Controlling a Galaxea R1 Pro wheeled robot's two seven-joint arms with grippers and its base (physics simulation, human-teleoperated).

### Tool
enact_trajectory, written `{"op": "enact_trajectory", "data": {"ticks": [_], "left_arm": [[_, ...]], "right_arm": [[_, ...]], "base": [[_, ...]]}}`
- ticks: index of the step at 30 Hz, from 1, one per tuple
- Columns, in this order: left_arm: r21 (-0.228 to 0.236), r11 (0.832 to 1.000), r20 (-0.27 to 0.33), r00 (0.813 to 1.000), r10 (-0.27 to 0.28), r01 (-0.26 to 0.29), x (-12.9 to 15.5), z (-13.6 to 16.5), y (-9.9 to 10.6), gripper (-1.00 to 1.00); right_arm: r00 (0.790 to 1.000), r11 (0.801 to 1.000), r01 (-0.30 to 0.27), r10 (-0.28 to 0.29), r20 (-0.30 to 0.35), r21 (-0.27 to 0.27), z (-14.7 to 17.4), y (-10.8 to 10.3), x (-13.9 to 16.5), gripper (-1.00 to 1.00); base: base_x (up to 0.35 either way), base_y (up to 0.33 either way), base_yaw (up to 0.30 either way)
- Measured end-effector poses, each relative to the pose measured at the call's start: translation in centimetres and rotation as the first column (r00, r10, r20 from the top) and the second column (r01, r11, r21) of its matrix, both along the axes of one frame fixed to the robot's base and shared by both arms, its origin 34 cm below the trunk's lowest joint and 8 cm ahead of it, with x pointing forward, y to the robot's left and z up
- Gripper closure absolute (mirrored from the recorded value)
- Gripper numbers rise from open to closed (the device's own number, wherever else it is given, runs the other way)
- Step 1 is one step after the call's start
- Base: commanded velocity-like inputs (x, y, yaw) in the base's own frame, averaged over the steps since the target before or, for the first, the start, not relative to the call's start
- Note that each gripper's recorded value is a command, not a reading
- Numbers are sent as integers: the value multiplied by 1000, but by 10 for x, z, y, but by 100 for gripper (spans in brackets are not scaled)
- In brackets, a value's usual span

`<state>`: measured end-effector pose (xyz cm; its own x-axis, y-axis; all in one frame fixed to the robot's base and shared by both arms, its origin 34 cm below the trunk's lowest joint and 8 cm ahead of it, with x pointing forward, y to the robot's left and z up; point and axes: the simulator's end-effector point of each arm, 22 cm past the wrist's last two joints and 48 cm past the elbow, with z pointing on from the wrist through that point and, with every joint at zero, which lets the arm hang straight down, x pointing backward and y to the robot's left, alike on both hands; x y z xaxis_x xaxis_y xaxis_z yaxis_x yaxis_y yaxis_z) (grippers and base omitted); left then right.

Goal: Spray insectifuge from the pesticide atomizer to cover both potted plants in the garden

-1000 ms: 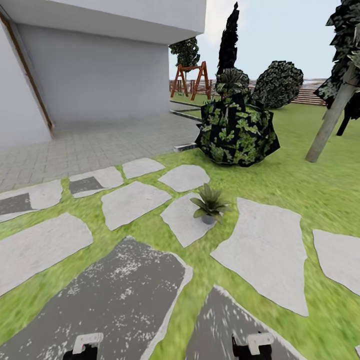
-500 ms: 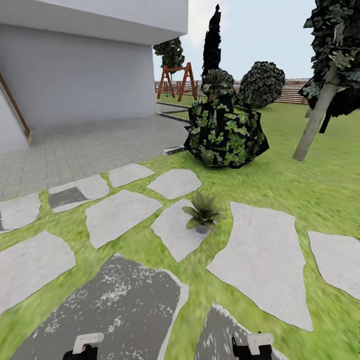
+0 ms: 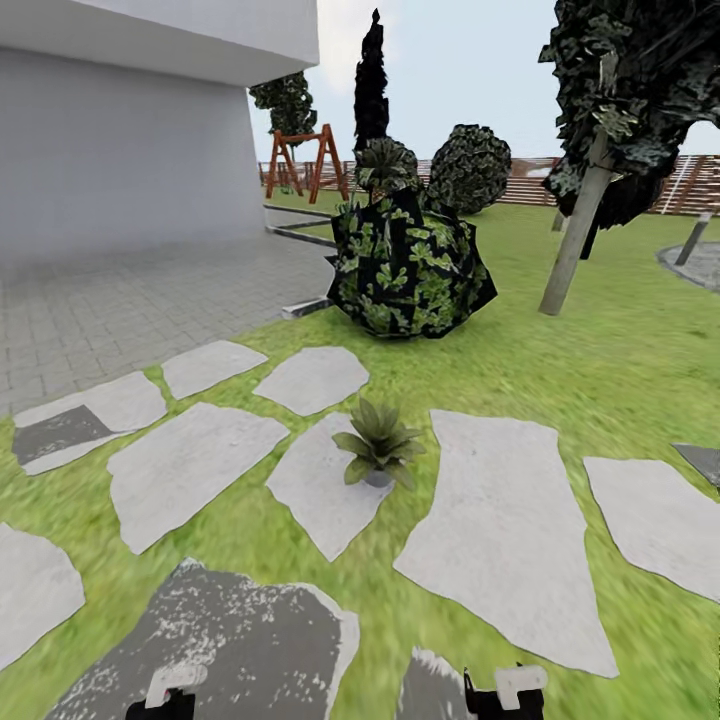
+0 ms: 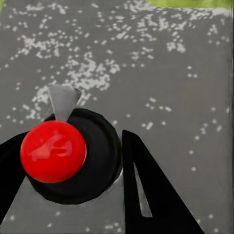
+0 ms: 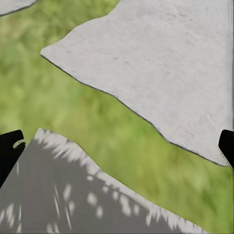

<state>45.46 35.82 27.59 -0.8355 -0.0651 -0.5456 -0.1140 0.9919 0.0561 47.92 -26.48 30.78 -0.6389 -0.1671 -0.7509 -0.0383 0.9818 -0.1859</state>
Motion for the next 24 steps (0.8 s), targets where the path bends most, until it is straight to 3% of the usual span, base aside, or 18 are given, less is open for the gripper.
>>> {"op": "enact_trajectory", "data": {"ticks": [7, 24], "left_arm": [[0, 1000, 0, 1000, 0, 0, 0, 0, 0, 100], [0, 1000, 0, 1000, -1, 1, 0, 0, 0, 100]], "right_arm": [[1000, 1000, -1, 1, 0, 1, 0, 0, 0, -100], [1000, 1000, -1, 1, -13, 8, -3, 4, -5, -100]], "base": [[333, 120, -217], [333, 123, -21]]}}
